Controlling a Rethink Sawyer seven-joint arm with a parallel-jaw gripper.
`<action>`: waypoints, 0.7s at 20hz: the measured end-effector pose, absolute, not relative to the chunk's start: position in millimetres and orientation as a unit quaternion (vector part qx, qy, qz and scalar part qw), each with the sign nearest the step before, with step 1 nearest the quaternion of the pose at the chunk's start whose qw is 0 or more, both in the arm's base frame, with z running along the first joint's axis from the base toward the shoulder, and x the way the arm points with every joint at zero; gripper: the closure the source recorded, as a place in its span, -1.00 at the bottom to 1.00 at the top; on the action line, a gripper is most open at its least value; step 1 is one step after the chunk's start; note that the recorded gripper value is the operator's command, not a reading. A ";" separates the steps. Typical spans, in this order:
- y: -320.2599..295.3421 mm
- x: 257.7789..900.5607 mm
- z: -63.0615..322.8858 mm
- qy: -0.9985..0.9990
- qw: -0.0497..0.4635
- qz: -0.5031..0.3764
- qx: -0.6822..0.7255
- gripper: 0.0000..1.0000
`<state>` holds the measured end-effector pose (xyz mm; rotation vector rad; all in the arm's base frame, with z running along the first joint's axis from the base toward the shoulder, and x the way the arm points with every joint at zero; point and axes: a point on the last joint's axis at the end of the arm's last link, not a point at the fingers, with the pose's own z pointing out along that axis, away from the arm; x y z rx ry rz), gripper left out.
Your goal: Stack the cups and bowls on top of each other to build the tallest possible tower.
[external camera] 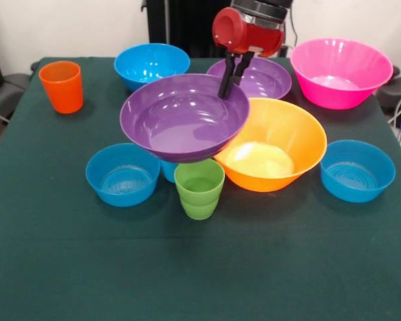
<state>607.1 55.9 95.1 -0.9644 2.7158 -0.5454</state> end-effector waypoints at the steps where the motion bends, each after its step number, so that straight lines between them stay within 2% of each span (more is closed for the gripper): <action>1: 54.9 606.1 95.6 0.921 0.103 -0.187 -0.327 1.00; 14: 58.1 605.8 99.1 0.926 0.102 -0.186 -0.313 1.00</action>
